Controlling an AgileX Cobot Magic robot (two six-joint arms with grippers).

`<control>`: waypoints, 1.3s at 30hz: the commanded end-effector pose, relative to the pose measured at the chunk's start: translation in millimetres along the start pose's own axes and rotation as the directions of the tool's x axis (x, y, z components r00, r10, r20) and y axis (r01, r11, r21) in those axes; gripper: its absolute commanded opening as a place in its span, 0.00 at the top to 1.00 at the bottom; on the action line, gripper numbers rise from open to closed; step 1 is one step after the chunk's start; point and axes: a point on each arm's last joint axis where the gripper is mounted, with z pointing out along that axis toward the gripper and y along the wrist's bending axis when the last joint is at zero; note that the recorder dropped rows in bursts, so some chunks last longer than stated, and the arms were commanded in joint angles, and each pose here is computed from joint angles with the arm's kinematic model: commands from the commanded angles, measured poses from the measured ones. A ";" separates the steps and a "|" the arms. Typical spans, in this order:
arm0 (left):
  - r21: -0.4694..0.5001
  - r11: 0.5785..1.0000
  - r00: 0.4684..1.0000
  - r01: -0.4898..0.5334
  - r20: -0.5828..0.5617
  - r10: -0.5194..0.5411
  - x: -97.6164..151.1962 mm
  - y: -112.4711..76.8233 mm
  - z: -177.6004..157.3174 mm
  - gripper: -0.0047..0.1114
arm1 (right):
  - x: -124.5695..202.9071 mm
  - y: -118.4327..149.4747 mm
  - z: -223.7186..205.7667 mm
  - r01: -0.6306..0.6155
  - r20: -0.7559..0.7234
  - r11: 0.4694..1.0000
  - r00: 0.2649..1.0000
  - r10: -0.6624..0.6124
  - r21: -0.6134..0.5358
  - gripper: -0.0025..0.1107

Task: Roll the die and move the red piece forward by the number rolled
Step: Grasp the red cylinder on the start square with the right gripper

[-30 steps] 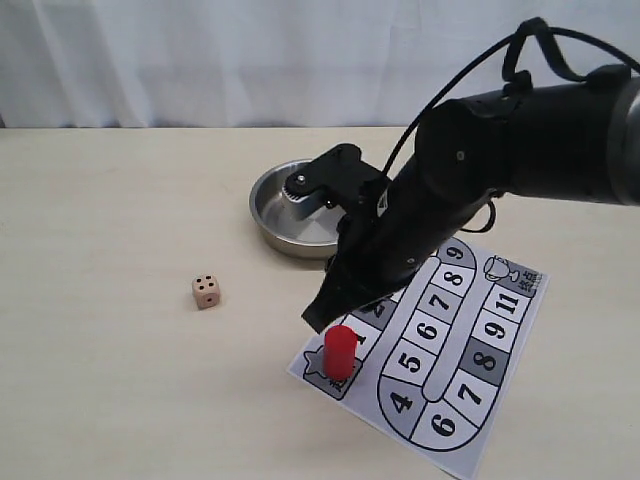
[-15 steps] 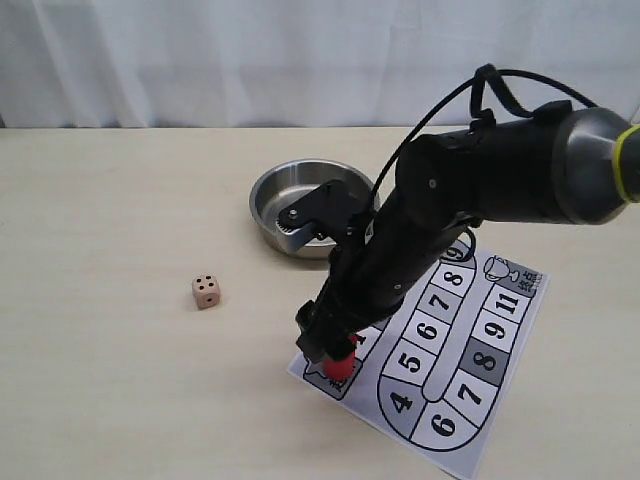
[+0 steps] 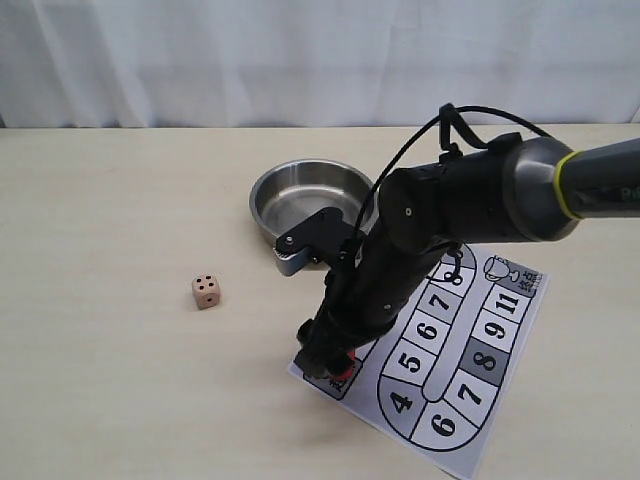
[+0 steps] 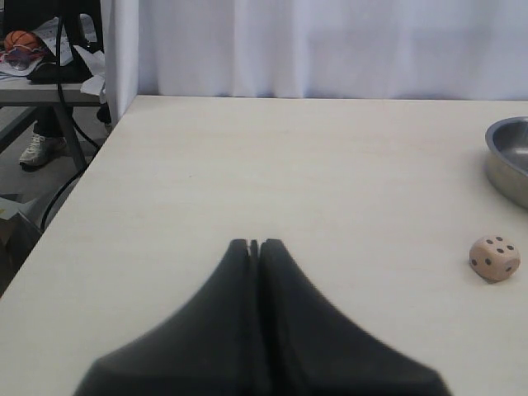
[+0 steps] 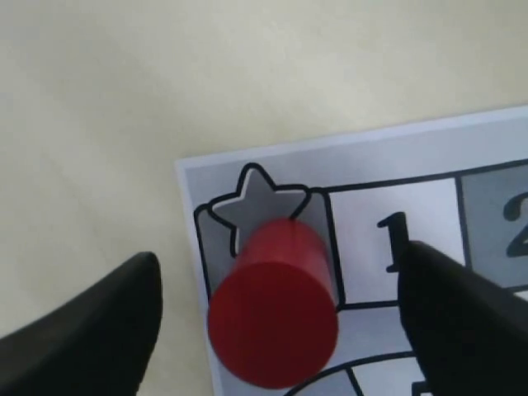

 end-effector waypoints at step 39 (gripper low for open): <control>0.001 1.000 1.000 0.007 0.012 -0.007 -0.6 -0.1 0.1 0.96 | -6.7 -38.5 -26.8 -0.062 0.093 0.990 0.994 0.050 0.128 0.94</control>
